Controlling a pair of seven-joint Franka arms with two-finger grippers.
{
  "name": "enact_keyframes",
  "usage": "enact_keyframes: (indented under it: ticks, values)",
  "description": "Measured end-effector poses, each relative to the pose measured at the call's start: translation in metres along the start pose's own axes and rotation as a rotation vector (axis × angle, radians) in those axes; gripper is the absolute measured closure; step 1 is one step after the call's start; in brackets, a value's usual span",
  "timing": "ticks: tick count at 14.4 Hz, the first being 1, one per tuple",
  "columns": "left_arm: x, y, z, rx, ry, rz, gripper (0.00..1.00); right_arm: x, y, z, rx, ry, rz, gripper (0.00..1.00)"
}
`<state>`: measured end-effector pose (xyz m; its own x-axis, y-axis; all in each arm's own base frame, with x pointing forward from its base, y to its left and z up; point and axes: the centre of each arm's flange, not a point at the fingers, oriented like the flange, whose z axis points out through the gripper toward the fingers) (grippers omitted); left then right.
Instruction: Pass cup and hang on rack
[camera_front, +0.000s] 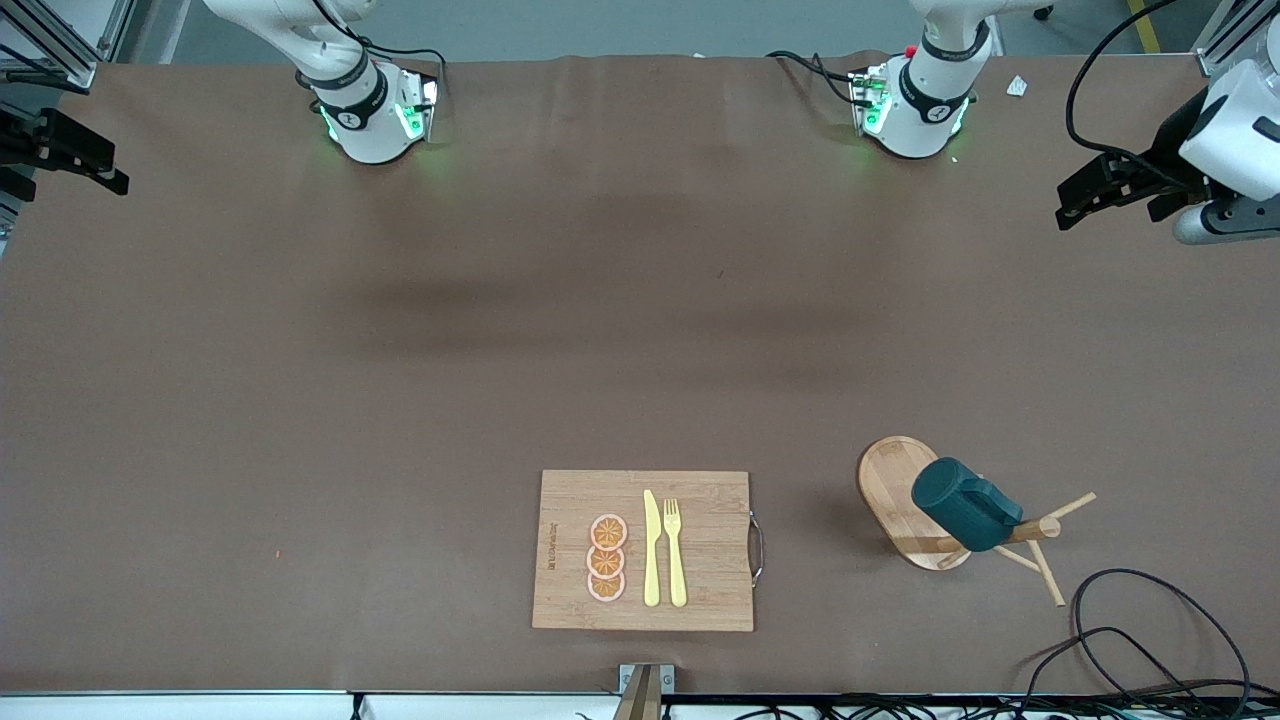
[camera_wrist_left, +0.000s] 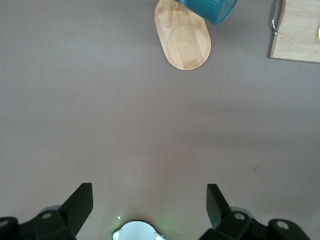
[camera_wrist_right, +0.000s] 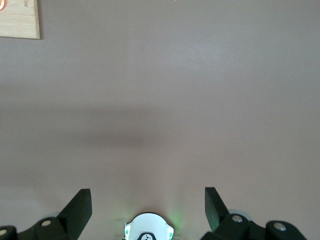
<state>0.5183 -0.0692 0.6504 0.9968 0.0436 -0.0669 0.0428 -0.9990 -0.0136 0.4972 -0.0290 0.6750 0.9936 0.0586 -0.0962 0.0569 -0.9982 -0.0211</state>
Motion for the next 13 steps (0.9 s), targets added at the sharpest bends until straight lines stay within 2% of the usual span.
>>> enact_keyframes:
  ticks: [7, 13]
  values:
    - [0.001, -0.009, -0.002, -0.001, 0.004, 0.088, 0.0, 0.0, -0.001, 0.0, -0.001, -0.002, -0.001, 0.0]
    - [0.001, -0.012, -0.006, -0.003, 0.015, 0.093, 0.0, 0.0, -0.001, 0.0, -0.001, -0.003, -0.001, 0.0]
